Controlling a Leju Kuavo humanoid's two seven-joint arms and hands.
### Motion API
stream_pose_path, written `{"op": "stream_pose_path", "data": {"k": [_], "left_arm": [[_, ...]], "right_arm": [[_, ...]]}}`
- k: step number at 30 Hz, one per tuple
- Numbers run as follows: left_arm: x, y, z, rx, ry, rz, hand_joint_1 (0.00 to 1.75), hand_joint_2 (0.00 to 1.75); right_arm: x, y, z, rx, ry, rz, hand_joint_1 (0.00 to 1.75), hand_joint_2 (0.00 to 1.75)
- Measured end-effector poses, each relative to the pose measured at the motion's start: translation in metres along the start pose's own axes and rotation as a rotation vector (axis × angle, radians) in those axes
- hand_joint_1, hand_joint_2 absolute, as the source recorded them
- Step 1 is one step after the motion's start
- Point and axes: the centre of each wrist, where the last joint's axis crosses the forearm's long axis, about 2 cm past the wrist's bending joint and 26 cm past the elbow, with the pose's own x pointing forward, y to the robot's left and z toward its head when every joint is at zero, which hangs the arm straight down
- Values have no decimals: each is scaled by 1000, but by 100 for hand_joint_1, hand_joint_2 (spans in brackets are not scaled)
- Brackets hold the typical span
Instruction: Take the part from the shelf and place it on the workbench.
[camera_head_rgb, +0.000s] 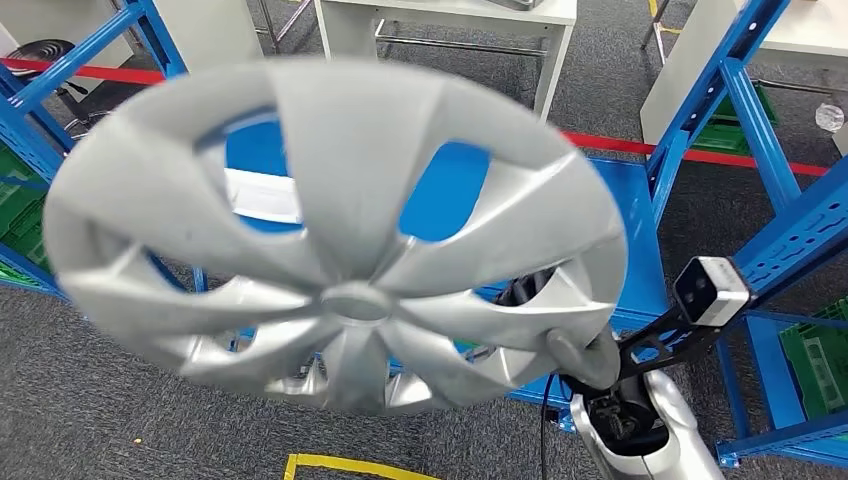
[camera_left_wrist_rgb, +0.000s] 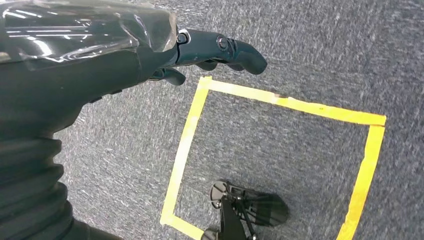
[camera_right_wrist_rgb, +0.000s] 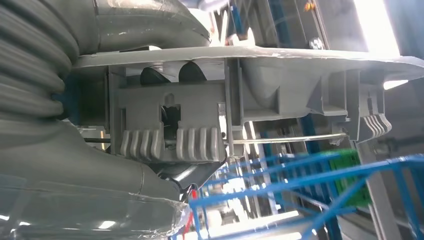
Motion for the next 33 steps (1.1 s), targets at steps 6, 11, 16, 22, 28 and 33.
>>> {"op": "stream_pose_path", "data": {"k": [6, 11, 16, 22, 28, 33], "left_arm": [[-2, 2, 1, -11, 4, 4, 0, 175], [-5, 3, 1, -23, 14, 7, 0, 175], [-6, 5, 1, -23, 17, 6, 0, 175], [-6, 6, 1, -30, 19, 10, 0, 175], [-6, 2, 2, -32, 17, 11, 0, 175], [-5, 0, 2, -34, 16, 10, 0, 175]], "right_arm": [[-11, 8, 4, 22, 25, -36, 175, 175], [-17, 13, 8, 23, 44, -60, 175, 175], [-20, 15, 10, 22, 51, -69, 175, 175], [-21, 16, 10, 29, 63, -71, 175, 175], [-24, 18, 13, 21, 85, -68, 175, 175], [-24, 18, 13, 19, 88, -63, 175, 175]]}}
